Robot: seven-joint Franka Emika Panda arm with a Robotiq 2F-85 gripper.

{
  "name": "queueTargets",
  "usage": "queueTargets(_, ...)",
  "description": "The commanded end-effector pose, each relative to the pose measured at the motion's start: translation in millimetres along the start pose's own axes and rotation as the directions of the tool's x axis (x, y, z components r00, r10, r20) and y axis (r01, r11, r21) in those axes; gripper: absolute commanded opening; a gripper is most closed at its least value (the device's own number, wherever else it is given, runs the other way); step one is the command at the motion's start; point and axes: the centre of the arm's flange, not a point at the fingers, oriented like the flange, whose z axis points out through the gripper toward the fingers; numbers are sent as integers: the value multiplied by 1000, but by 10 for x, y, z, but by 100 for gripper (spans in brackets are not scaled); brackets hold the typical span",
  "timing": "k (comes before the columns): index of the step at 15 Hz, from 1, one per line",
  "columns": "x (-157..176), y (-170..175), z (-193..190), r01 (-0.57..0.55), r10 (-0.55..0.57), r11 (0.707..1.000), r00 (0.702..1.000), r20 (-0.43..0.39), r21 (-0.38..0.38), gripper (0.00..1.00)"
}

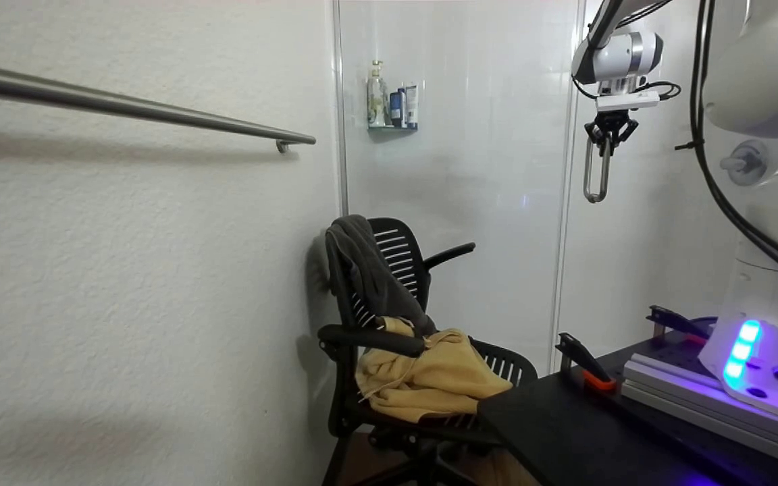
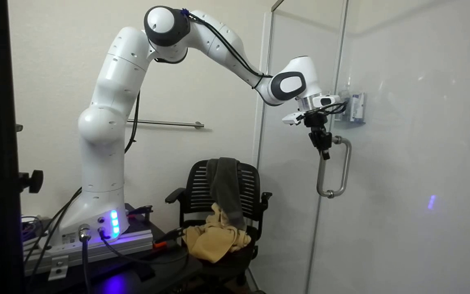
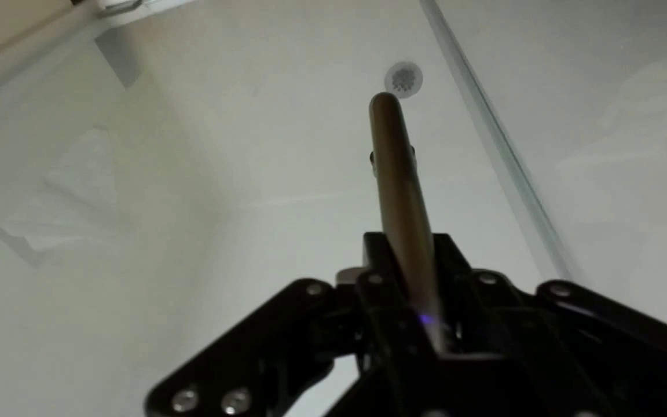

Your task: Open the door

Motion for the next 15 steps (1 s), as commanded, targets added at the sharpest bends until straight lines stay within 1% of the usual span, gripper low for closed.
queueTargets(1,-356,251,-272,22,-16,999,985,172,-29,6)
queueTargets(4,-488,284,-296,38,-24,998,964,265,-46,6)
queueTargets(6,-614,318,-344,58,-40,997,950,310,-51,6)
queueTargets(9,-743,347,-393,82,-57,995,940,335,-60,6)
queueTargets(13,-879,396,-450,98,-67,992,937,343,-76,6)
queueTargets(15,-967,434,-490,109,-78,992,934,349,-69,6)
